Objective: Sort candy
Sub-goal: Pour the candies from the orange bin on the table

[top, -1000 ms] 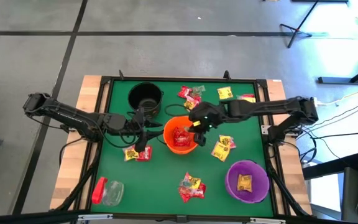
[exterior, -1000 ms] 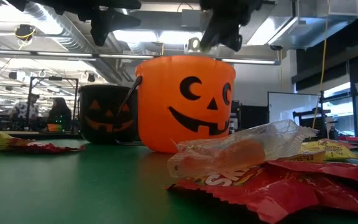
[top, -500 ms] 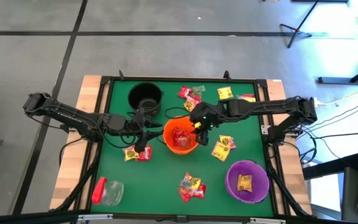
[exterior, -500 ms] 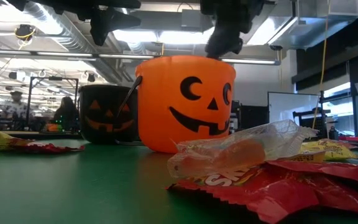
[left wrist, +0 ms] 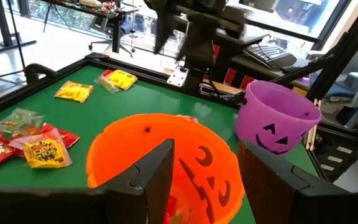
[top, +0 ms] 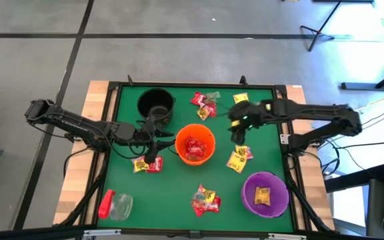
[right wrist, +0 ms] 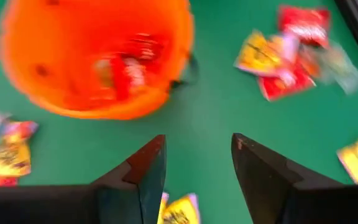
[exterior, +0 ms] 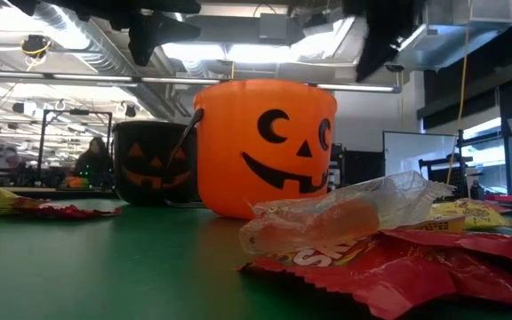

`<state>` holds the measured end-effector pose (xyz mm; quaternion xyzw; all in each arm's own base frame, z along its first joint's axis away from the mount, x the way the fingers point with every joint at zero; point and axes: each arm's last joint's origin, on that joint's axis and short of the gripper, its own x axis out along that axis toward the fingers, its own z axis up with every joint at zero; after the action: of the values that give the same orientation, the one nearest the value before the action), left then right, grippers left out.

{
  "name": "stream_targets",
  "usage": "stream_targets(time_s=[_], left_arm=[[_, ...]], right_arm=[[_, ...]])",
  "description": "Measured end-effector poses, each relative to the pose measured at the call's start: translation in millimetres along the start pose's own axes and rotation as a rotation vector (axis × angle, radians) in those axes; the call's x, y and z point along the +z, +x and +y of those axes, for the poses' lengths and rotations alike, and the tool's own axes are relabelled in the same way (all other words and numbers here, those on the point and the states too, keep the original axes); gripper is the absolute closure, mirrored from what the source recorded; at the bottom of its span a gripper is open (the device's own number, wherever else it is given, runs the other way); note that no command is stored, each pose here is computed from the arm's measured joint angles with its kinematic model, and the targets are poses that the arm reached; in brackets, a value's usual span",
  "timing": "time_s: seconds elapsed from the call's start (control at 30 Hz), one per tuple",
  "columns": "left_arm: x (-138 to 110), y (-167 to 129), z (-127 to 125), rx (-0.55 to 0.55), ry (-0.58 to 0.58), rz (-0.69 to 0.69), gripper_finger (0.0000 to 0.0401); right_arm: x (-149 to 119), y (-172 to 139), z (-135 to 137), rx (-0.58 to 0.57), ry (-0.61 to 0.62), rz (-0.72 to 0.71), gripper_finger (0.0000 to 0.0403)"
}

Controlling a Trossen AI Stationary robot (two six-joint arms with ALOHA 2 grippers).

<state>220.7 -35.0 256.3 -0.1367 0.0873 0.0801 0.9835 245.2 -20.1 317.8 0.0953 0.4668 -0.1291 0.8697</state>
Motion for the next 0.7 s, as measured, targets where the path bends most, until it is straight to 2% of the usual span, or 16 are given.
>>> stream_targets(time_s=[0.13, 0.27, 0.43, 0.57, 0.7], left_arm=[[-0.5, 0.0, 0.2, 0.002, 0.017, 0.005, 0.0234], [-0.3, 0.0, 0.6, 0.018, 0.028, -0.001, 0.0234], [0.3, 0.0, 1.6, 0.053, 0.046, -0.014, 0.0234], [0.5, 0.0, 1.6, 0.053, 0.053, -0.016, 0.0234], [0.5, 0.0, 1.6, 0.053, 0.054, -0.016, 0.0234]], right_arm=[[-35.5, 3.1, -28.5, -0.088, 0.161, 0.000, 0.0225], [-64.0, 18.0, -58.3, -0.260, 0.368, 0.025, 0.0225], [-82.4, 38.4, -97.9, -0.413, 0.572, 0.083, 0.0226], [-91.4, 55.2, -127.4, -0.463, 0.679, 0.152, 0.0226], [-94.8, 71.1, -148.9, -0.415, 0.722, 0.207, 0.0226]])
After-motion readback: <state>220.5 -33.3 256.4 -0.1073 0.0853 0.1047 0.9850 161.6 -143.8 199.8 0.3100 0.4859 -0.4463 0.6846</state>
